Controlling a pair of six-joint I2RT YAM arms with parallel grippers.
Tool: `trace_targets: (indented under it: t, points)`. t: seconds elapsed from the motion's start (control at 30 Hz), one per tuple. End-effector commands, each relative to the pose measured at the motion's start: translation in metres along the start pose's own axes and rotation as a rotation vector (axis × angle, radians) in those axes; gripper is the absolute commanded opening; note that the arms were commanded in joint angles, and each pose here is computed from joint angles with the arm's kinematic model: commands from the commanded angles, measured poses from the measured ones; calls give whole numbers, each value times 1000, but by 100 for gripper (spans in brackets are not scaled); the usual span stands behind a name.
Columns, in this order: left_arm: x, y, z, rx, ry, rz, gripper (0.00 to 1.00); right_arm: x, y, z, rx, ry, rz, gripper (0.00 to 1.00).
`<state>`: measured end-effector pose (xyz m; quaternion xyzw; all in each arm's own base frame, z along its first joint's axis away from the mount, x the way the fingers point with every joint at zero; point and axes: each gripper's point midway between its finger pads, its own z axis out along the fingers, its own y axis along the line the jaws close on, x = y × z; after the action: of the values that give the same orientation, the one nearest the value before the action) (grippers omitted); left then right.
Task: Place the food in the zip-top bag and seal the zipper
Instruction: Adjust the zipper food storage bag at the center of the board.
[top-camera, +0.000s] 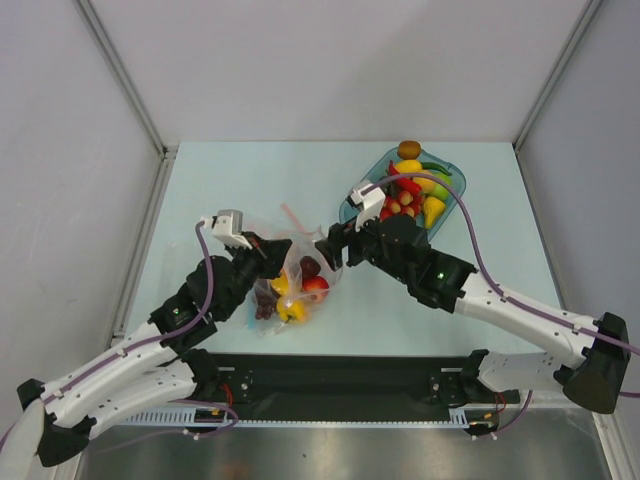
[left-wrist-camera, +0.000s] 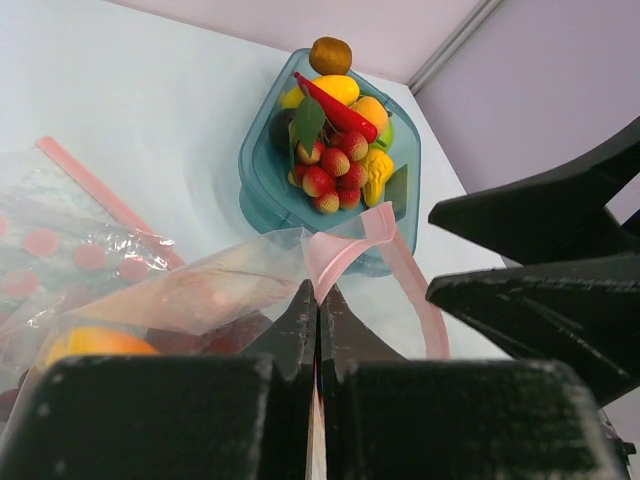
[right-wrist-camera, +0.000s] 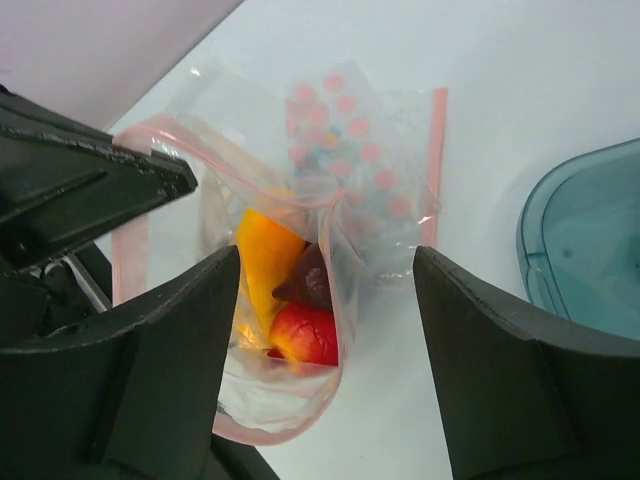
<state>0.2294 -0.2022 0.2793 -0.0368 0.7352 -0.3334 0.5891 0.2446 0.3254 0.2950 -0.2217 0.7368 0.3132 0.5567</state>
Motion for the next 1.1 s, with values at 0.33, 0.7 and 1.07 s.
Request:
trace_targets:
  t: [0.33, 0.7, 1.07]
  points:
    - [-5, -5, 5, 26, -31, 9, 0, 48, -3, -14, -73, 43, -86, 55]
    - [15, -33, 20, 161, 51, 76, 0, 49, -16, -8, -22, -16, -98, 34]
    - [40, -77, 23, 394, 169, 202, 28, 47, -67, -14, 170, -22, -12, 0]
